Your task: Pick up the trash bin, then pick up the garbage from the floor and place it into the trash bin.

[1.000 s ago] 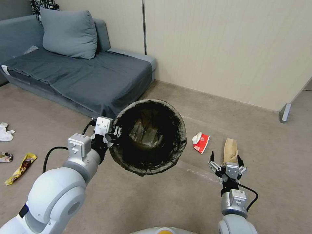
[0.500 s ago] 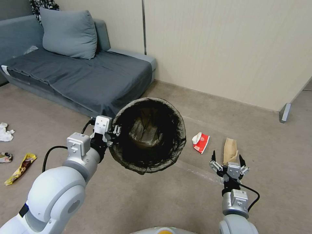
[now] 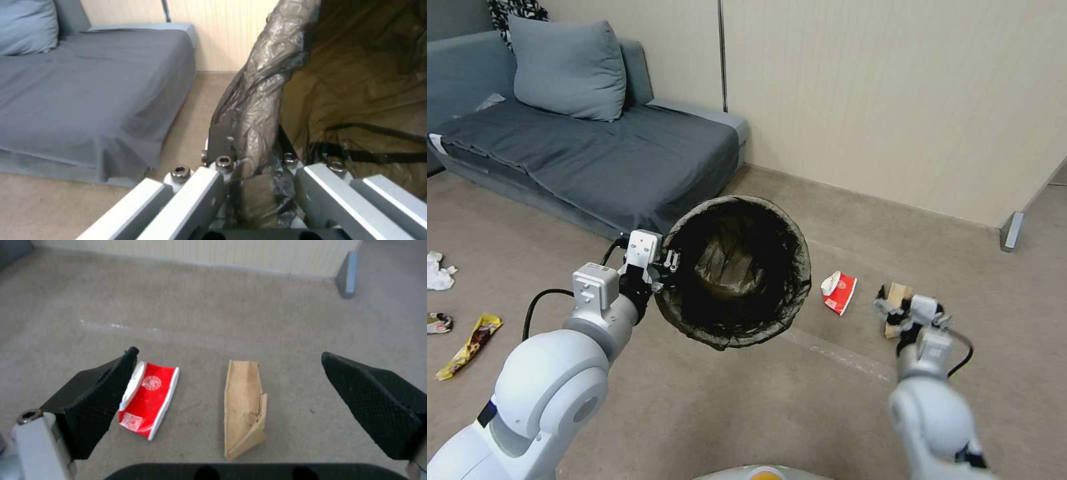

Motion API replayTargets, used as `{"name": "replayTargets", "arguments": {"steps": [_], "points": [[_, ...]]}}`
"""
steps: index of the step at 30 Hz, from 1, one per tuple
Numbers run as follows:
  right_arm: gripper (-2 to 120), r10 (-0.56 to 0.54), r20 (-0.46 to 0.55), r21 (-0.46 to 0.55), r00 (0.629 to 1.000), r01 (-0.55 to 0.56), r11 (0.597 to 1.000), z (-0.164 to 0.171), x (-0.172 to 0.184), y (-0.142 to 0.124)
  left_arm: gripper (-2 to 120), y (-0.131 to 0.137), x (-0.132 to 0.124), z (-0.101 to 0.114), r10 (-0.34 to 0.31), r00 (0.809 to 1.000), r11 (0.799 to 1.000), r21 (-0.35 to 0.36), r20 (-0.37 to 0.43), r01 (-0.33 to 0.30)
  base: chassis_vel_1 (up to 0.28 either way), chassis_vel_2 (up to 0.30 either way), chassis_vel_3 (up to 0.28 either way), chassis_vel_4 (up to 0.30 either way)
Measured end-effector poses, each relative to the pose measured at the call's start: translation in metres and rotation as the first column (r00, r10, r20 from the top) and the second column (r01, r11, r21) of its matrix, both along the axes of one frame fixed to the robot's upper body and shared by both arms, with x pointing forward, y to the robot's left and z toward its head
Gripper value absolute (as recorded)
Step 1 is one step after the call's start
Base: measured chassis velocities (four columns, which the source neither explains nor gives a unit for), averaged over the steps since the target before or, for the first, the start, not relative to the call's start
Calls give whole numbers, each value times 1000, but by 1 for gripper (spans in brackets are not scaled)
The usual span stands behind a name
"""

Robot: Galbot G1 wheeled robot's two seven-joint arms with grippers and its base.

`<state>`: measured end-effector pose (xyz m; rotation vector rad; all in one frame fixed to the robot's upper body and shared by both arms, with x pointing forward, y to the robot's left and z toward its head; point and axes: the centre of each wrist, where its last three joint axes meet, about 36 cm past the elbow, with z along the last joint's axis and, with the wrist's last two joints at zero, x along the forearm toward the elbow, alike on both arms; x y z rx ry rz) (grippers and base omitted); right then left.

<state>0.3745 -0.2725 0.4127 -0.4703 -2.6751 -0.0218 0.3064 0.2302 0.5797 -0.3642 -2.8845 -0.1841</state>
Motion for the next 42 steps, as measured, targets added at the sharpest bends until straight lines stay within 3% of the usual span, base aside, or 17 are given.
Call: {"name": "replayTargets", "arguments": {"steps": [9,11,14,26,36,42], "points": [[100,24,-101,110,995,-12,994,12,69,-26,0,4,0,1,18,1000,1000,2,6,-18,0,0,0,0],[100,26,-176,145,984,0,989,4,97,-38,0,7,-2,2,24,1000,1000,8,7,-24,0,0,0,0],[100,26,-224,152,974,8,988,-7,110,-48,0,8,-3,2,27,1000,1000,9,7,-27,0,0,0,0],[100,-33,-374,65,927,61,996,-59,130,-83,0,9,-2,-1,35,999,999,9,-3,-35,0,0,0,0],[100,-14,-432,108,902,67,992,-85,142,-97,0,9,2,-5,34,999,999,15,-9,-34,0,0,0,0],[100,17,-487,145,873,62,987,-119,168,-104,0,8,1,-8,32,999,999,20,-19,-32,0,0,0,0]]}}
